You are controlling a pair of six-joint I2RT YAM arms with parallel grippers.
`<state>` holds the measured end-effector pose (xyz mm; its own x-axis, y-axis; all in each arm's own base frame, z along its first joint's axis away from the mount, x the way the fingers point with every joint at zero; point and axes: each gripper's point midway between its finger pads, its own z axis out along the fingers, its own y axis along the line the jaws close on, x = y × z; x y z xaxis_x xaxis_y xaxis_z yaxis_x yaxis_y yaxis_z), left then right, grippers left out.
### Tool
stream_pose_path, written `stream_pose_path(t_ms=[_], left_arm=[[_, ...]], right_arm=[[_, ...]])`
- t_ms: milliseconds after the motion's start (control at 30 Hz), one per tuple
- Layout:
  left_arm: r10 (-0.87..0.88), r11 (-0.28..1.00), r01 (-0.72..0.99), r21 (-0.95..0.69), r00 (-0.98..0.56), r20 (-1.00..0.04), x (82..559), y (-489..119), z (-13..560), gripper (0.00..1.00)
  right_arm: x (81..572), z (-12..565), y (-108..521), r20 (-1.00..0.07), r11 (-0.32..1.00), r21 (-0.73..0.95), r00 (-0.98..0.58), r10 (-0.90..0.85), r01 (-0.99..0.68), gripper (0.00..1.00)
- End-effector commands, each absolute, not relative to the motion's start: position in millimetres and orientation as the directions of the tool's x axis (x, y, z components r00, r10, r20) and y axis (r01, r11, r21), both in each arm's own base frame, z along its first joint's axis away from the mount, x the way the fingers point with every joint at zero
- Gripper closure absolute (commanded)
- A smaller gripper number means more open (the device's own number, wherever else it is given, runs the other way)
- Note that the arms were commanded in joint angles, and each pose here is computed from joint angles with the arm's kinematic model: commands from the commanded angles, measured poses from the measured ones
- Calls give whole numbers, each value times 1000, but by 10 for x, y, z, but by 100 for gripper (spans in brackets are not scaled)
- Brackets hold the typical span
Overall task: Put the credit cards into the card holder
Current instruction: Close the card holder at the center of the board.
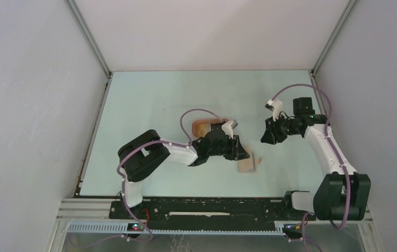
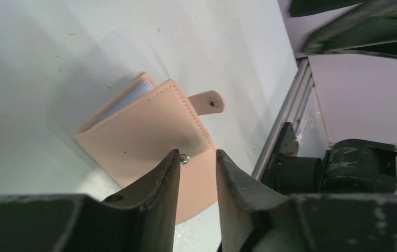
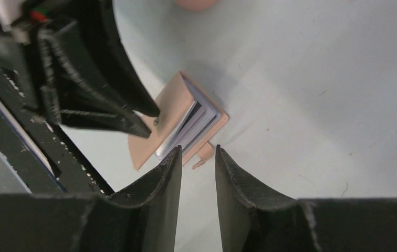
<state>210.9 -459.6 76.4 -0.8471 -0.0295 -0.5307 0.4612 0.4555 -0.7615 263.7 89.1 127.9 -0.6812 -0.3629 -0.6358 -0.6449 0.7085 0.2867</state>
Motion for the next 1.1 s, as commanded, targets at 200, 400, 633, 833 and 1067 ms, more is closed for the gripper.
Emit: stream_pose_path(t_ms=[200,400,633,833,1067], left_arm=[[32,516,575,-635,-754,-656,2251,-4421,650,67],[88,564,565,-603,-767,-636,2275,-4405,454,67],[97,565,557,-608,-778,-621,2273,-4387,352,69],[69,522,599,-607,-739,-670,2273,-4370,549,69],[-41,395,659,-640,-683,-729,2157,-4329,902,65]], right_arm=[[2326,1529,1184,-732,506,411,-605,-314,-759,62],[2183,1282,1442,-701,401,395,-554,-450,-826,72],[2261,685,1342,-570,452,255,-510,-644,-855,88],[2276,363,1252,-434,512,260,-573,-696,-819,92],[2278,387,1231,-405,541,288,-613,-679,-790,91]])
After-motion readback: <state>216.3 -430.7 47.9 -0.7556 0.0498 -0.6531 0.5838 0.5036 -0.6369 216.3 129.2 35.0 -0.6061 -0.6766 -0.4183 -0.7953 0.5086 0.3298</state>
